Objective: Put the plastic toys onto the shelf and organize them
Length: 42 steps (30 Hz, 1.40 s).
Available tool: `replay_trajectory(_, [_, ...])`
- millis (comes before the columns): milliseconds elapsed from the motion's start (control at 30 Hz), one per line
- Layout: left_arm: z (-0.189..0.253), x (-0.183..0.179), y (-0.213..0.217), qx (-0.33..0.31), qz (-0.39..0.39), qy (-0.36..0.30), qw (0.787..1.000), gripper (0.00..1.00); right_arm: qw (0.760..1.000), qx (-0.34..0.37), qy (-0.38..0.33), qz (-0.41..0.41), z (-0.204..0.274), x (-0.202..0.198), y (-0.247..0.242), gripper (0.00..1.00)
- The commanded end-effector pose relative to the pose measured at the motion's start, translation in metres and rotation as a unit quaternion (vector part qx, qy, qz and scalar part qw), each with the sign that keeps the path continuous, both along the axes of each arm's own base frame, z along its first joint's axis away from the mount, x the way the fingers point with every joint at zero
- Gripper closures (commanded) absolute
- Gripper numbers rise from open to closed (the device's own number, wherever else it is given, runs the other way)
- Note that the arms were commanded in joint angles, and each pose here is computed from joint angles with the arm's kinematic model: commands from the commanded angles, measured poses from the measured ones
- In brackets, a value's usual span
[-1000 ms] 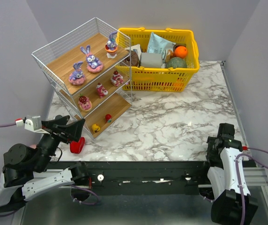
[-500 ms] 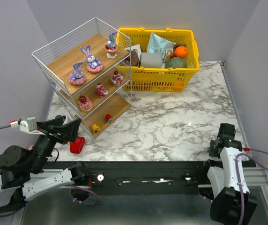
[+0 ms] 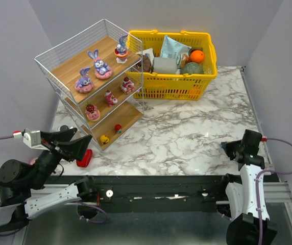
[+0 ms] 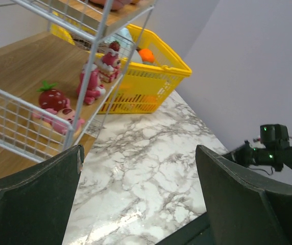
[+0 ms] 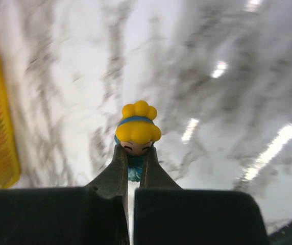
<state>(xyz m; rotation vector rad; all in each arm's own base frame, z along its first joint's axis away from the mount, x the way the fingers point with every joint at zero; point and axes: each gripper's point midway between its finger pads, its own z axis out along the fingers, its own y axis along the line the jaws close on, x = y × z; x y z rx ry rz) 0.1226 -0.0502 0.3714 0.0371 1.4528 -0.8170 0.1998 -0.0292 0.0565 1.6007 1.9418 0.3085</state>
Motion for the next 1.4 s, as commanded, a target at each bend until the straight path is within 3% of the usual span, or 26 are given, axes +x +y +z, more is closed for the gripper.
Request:
replay_trajectory(0, [-0.001, -0.016, -0.042, 0.008, -0.097, 0.000, 0.995, 0.01, 0.963, -0.036, -0.169, 0.207, 0.077, 0.039, 0.049, 1.00])
replay_trajectory(267, [-0.017, -0.033, -0.112, 0.008, -0.216, 0.026, 0.976, 0.01, 0.882, -0.081, -0.252, 0.389, 0.125, 0.043, 0.143, 0.99])
replay_trajectory(500, [-0.031, -0.041, -0.146, 0.009, -0.269, 0.053, 0.962, 0.01, 0.782, -0.098, -0.331, 0.519, 0.166, 0.023, 0.240, 0.99])
replay_trajectory(567, [-0.037, -0.042, -0.151, 0.006, -0.277, 0.060, 0.959, 0.01, 0.757, -0.107, -0.354, 0.539, 0.181, 0.020, 0.261, 0.99])
replay_trajectory(700, [-0.041, -0.046, -0.159, -0.003, -0.292, 0.068, 0.954, 0.01, 0.683, -0.100, -0.402, 0.601, 0.208, -0.011, 0.317, 0.99])
replay_trajectory(833, [-0.051, -0.047, -0.165, -0.003, -0.300, 0.086, 0.950, 0.01, 0.632, -0.105, -0.438, 0.630, 0.241, -0.028, 0.358, 1.00])
replay_trajectory(1133, [-0.061, -0.040, -0.162, -0.006, -0.277, 0.097, 0.956, 0.08, 0.572, -0.053, -0.522, 0.631, 0.305, -0.057, 0.395, 0.99])
replay_trajectory(1367, [-0.050, -0.033, -0.159, -0.018, -0.263, 0.058, 0.963, 0.18, 0.542, -0.003, -0.536, 0.647, 0.315, -0.078, 0.411, 1.00])
